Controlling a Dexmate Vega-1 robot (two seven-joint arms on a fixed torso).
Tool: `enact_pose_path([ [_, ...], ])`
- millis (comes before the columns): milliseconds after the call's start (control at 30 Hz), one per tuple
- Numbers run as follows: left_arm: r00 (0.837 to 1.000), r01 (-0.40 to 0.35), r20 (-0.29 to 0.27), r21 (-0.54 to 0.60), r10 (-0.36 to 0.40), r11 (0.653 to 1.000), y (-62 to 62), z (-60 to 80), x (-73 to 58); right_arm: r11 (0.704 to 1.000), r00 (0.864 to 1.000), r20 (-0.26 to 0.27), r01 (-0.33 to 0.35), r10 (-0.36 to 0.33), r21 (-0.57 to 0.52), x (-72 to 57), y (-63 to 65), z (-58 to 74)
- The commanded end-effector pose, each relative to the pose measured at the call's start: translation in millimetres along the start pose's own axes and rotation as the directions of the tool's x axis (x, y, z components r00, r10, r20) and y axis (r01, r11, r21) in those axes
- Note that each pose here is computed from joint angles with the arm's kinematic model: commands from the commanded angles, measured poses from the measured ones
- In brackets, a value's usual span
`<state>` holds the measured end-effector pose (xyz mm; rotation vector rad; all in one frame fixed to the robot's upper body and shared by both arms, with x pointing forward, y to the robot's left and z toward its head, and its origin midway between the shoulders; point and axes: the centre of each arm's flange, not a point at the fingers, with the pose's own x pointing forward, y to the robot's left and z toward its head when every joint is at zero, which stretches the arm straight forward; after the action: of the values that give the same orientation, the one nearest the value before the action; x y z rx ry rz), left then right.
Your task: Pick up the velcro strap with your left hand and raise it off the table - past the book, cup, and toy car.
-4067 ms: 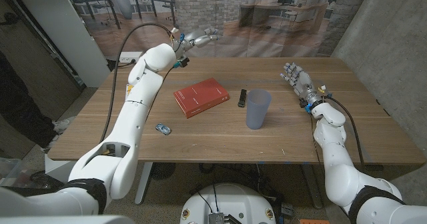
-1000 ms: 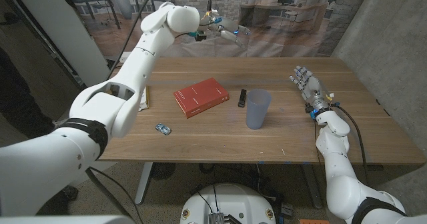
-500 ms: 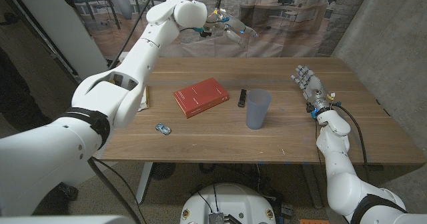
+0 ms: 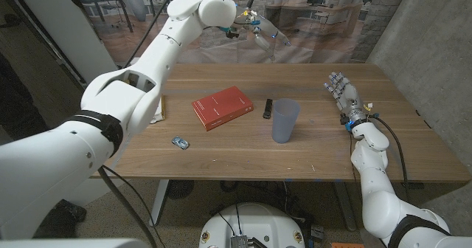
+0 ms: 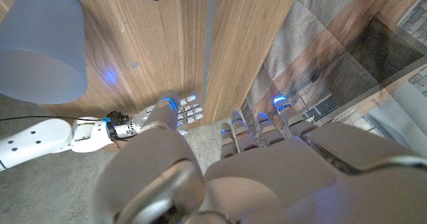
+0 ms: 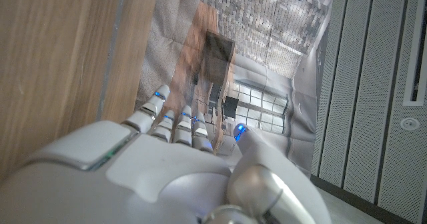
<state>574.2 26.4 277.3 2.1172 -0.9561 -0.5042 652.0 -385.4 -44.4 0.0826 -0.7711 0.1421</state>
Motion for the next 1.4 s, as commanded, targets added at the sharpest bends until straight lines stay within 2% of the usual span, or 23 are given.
enact_pose_path([
  [33,0.999,0.028,0.039,0.106,-0.032,0.994,8.7,10.5,9.5,1.000,1.000,-0.002,0.009,-0.009,0.001,-3.9,-3.3,-1.0],
  [500,0.994,0.057,0.083,0.213,-0.076,0.975,10.1,20.9,22.2,1.000,1.000,-0.009,0.019,-0.019,0.004,-4.7,-4.3,-4.2],
  [1067,0.989,0.042,0.120,0.308,-0.082,0.950,1.1,29.9,29.4,1.000,0.999,-0.019,0.030,-0.030,0.004,-1.7,-3.7,-7.5],
  [1400,0.983,0.066,0.136,0.359,-0.123,0.931,-9.2,36.4,37.5,0.999,0.999,-0.021,0.032,-0.032,0.002,1.7,-2.9,-8.6],
])
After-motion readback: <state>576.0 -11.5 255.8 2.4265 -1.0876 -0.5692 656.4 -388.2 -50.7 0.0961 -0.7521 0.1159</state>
